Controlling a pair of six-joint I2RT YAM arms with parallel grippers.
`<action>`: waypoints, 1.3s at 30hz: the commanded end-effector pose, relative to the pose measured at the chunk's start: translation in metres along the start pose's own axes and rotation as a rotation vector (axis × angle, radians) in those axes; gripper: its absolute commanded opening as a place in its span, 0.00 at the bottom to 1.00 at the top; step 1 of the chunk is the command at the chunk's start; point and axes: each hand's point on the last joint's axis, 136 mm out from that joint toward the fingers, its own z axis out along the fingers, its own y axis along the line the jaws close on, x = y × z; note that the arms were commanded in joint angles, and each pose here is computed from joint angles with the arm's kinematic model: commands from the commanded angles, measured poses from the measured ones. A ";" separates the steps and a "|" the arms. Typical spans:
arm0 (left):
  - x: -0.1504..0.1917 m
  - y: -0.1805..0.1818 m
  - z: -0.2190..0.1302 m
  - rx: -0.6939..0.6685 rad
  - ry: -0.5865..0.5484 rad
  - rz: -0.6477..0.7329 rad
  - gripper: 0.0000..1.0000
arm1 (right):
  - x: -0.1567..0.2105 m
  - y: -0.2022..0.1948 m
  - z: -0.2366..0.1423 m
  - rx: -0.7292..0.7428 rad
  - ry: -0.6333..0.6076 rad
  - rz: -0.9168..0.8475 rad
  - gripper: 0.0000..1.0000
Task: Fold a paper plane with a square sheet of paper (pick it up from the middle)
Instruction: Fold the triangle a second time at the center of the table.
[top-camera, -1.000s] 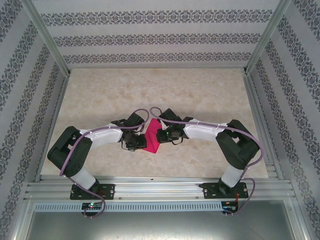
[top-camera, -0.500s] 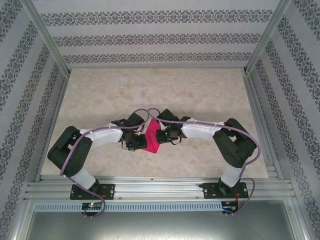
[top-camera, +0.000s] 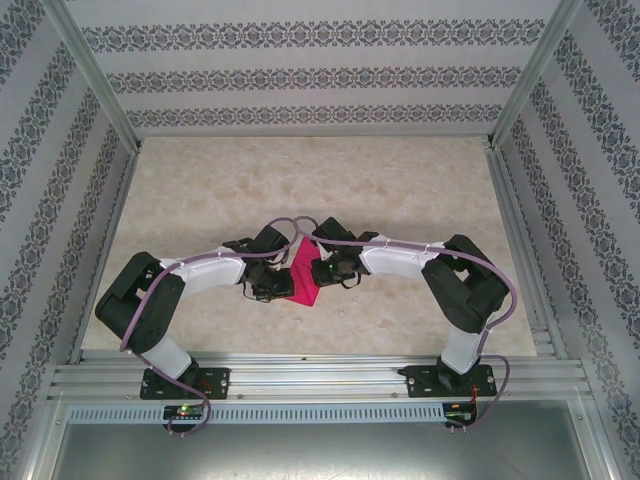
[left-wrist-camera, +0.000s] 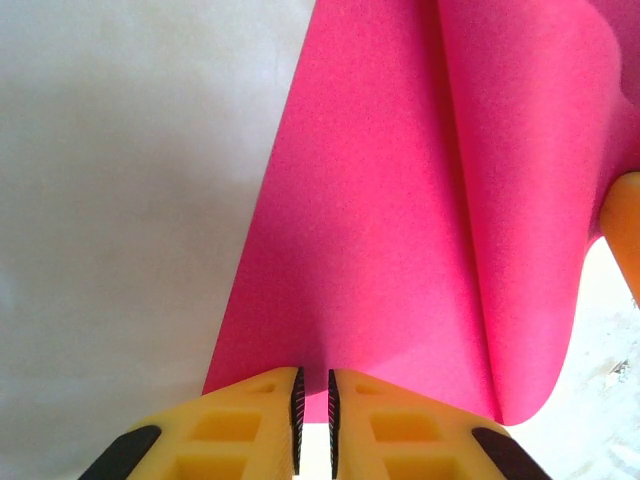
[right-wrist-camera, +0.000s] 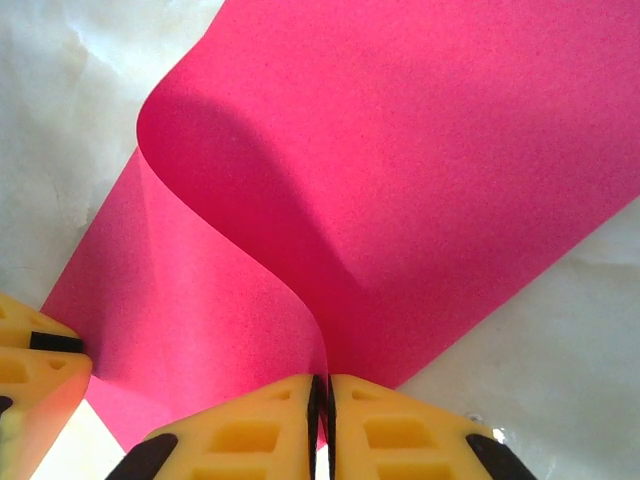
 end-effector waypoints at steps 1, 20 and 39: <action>0.005 0.002 0.002 -0.018 0.029 0.015 0.19 | 0.000 0.000 0.004 0.031 0.007 -0.020 0.13; 0.006 0.001 0.002 -0.017 0.035 0.016 0.19 | -0.003 -0.001 0.003 0.044 0.001 -0.035 0.14; 0.007 0.002 0.002 -0.018 0.036 0.017 0.19 | 0.001 -0.005 0.009 0.061 0.018 -0.035 0.14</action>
